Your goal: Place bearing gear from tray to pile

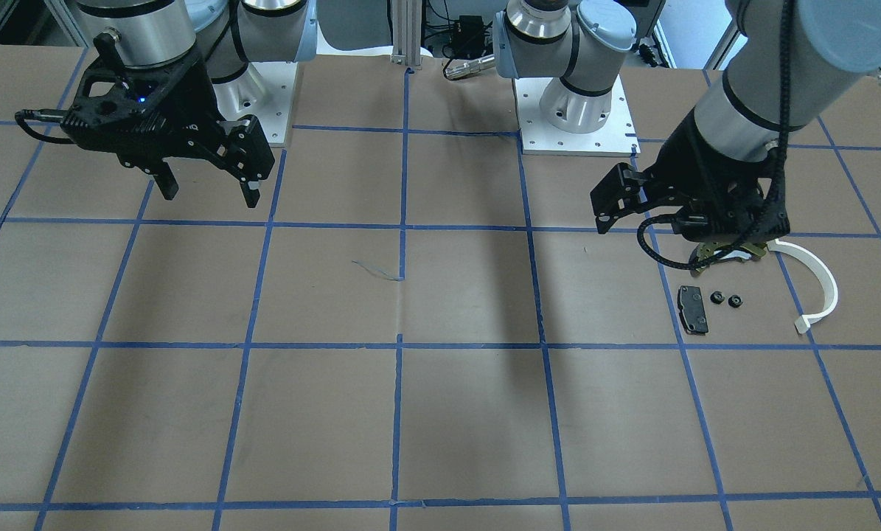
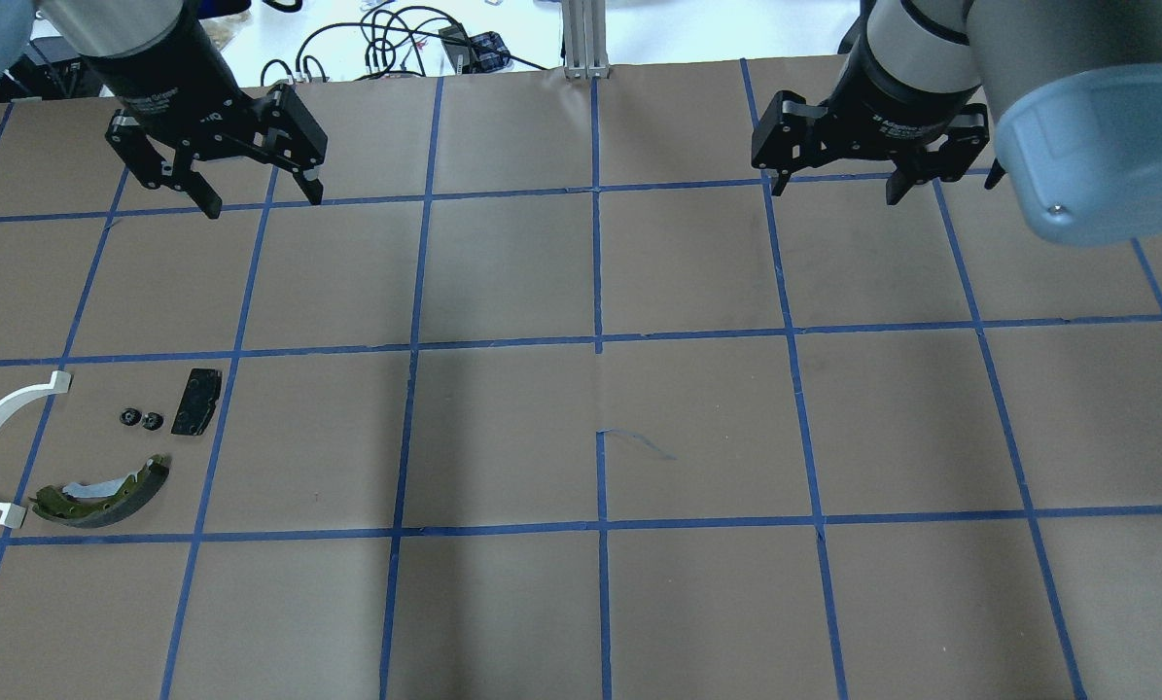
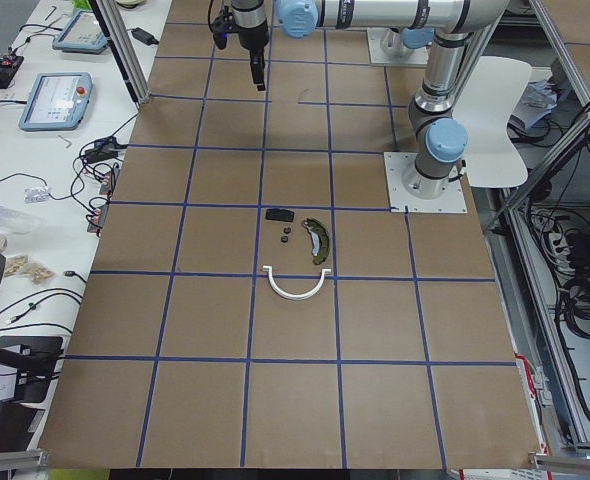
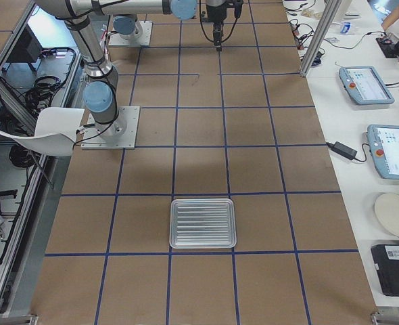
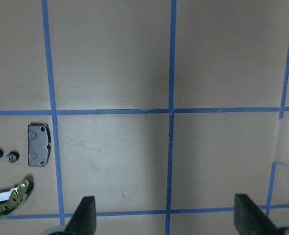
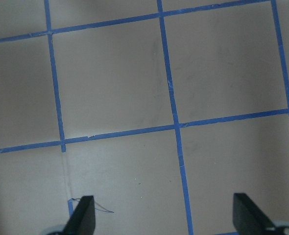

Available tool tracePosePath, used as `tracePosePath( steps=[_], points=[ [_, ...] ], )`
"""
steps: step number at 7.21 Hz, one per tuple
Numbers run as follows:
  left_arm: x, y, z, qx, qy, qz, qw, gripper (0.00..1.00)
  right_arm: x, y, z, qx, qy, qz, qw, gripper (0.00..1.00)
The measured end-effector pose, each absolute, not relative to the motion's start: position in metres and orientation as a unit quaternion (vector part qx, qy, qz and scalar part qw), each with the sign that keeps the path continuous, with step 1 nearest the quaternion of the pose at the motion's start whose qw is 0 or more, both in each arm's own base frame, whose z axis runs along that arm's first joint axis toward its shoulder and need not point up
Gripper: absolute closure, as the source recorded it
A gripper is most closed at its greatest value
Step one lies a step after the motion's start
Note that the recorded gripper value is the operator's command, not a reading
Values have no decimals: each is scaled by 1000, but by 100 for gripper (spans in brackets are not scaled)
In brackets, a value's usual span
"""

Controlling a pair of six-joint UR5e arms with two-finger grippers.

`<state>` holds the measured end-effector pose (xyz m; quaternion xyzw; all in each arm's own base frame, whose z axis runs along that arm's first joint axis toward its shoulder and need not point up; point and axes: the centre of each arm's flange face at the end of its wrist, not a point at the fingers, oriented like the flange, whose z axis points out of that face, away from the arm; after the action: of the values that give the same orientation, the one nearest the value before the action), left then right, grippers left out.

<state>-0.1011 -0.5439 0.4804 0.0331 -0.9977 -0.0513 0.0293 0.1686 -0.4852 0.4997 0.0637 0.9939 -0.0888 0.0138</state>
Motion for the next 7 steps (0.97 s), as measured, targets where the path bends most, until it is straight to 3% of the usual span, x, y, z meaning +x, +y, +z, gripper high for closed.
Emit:
tracePosePath(
  steps=[7],
  points=[
    [-110,-501,492,12,-999,-24,19,0,168,-486,500,61,994,-91,15,0]
  ],
)
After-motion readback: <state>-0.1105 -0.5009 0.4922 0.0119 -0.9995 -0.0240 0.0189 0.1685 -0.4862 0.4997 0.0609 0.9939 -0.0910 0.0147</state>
